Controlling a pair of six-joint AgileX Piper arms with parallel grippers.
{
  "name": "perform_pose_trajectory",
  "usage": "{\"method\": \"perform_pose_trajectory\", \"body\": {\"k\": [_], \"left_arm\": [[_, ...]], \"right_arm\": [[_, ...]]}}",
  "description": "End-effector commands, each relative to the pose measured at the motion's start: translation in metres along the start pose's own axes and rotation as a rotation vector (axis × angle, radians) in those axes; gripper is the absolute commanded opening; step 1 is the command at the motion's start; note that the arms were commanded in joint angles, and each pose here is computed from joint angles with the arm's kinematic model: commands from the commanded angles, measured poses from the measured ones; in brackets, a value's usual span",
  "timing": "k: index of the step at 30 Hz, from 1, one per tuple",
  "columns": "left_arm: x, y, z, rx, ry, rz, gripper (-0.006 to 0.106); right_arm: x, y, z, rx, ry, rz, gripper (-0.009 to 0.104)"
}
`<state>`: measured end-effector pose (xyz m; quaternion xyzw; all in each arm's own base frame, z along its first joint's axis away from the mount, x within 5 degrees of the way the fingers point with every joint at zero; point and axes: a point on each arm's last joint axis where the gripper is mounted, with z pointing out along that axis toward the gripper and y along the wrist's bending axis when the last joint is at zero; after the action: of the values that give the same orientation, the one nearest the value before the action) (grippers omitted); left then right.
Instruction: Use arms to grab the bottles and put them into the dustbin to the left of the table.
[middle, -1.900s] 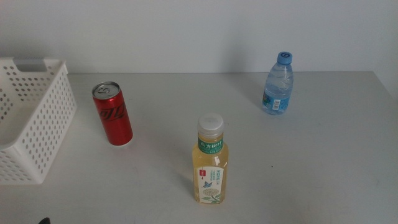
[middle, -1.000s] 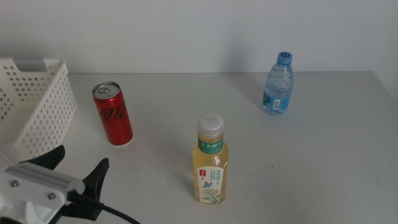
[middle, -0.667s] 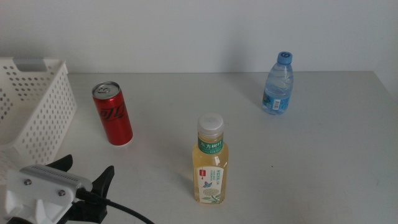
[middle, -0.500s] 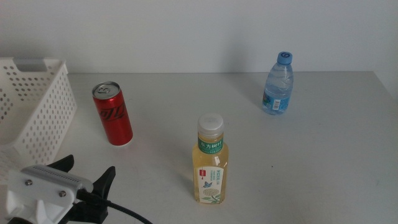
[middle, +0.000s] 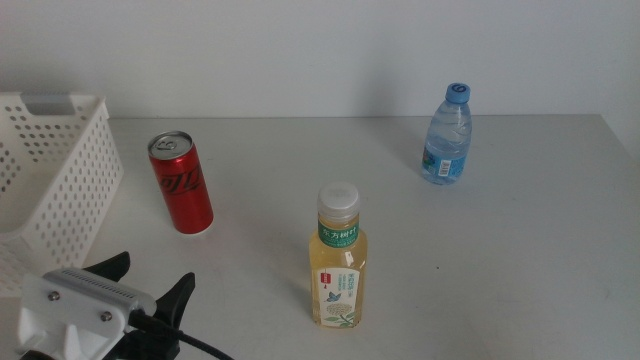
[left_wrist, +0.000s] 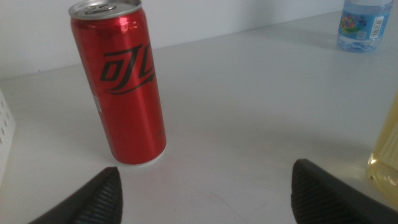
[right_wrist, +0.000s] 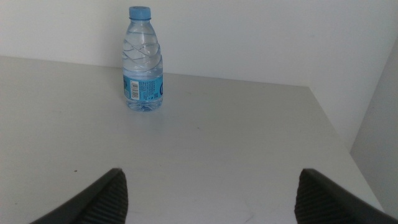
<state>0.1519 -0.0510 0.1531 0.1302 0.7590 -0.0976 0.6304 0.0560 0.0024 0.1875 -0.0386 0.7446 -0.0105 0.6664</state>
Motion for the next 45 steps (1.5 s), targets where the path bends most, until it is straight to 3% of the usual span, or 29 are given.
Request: {"method": "perform_pose_trajectory", "body": {"k": [1,4,15,24,45], "left_arm": [[-0.016,-0.001,-0.005,0.005,-0.182,-0.016,0.092],[-0.028,0.007,0.015,-0.073,-0.18,-0.046,0.092],[-0.055,0.017,0.057,-0.168,-0.12,0.005,0.092],[-0.053,0.029,0.089,-0.132,-0.098,0.005,0.092],[-0.038,0.042,0.162,-0.148,-0.06,-0.011,0.092]], "right_arm": [[-0.011,-0.001,-0.003,0.014,-0.102,-0.008,0.094],[-0.011,-0.001,-0.003,0.014,-0.102,-0.008,0.094],[-0.011,-0.001,-0.003,0.014,-0.102,-0.008,0.094],[-0.011,-0.001,-0.003,0.014,-0.102,-0.008,0.094],[-0.011,-0.001,-0.003,0.014,-0.102,-0.008,0.094]]}}
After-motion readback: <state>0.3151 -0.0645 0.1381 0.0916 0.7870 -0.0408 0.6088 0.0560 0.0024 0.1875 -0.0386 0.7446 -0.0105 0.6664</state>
